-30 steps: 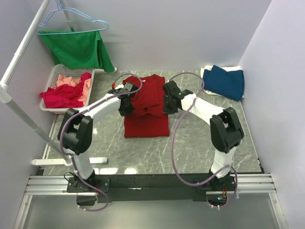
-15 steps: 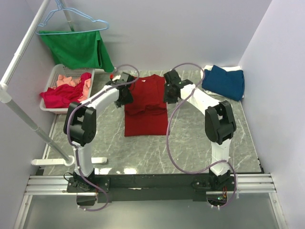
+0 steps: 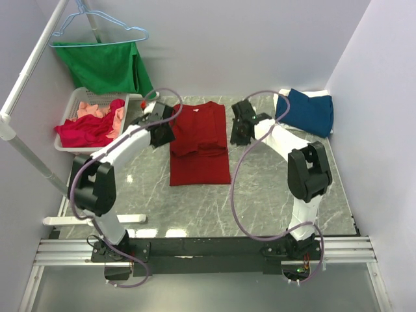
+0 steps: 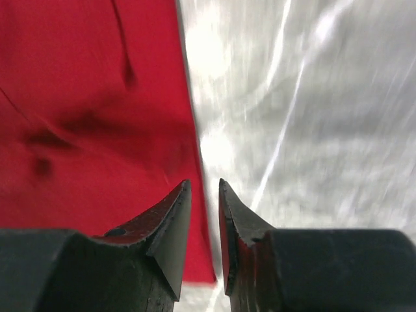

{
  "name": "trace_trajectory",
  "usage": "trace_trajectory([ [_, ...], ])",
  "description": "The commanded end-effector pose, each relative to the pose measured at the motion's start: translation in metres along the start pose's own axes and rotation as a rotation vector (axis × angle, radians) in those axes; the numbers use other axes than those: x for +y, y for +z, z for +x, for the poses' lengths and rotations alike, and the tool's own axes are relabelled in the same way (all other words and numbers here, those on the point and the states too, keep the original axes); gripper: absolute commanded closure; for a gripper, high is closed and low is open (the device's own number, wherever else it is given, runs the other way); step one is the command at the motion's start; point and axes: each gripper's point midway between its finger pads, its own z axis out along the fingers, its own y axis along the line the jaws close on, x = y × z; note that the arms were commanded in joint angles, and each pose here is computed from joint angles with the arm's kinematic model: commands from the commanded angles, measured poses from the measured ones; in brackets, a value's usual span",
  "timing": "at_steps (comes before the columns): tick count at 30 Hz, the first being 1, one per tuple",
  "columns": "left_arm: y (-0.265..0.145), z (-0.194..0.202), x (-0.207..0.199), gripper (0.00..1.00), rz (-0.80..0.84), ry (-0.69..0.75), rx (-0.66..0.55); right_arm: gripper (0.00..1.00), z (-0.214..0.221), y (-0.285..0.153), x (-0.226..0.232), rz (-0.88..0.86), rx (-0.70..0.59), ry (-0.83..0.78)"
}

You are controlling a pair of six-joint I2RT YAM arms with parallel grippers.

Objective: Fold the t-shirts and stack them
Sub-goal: Fold the tshirt

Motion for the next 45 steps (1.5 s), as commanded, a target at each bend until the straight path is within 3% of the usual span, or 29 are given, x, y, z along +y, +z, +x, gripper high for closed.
trace_trajectory([
  [1,-0.02,0.039,-0.002,0.51,0.096,0.043,0.077,0.69,0.03,-0.027,0.021,-0.09,0.017,-0.043],
  [11,0.008,0.09,-0.013,0.55,0.078,0.118,0.207,0.68,0.07,0.002,0.051,-0.106,0.117,-0.11],
  [26,0.045,0.083,-0.033,0.56,0.02,0.151,0.22,0.69,0.054,0.036,0.072,-0.091,0.139,-0.127],
  [32,0.069,0.052,-0.04,0.54,-0.025,0.149,0.152,0.7,0.024,0.043,0.08,-0.082,0.087,-0.12],
  [37,0.085,-0.011,-0.039,0.55,-0.085,0.061,-0.036,0.7,-0.011,0.055,0.075,-0.056,0.03,-0.081],
  [40,0.08,-0.047,-0.042,0.55,-0.092,0.017,-0.154,0.71,-0.03,0.054,0.074,-0.052,-0.008,-0.053],
  [45,0.061,-0.076,-0.044,0.52,-0.062,-0.004,-0.233,0.72,-0.05,0.045,0.058,-0.057,-0.035,0.007],
])
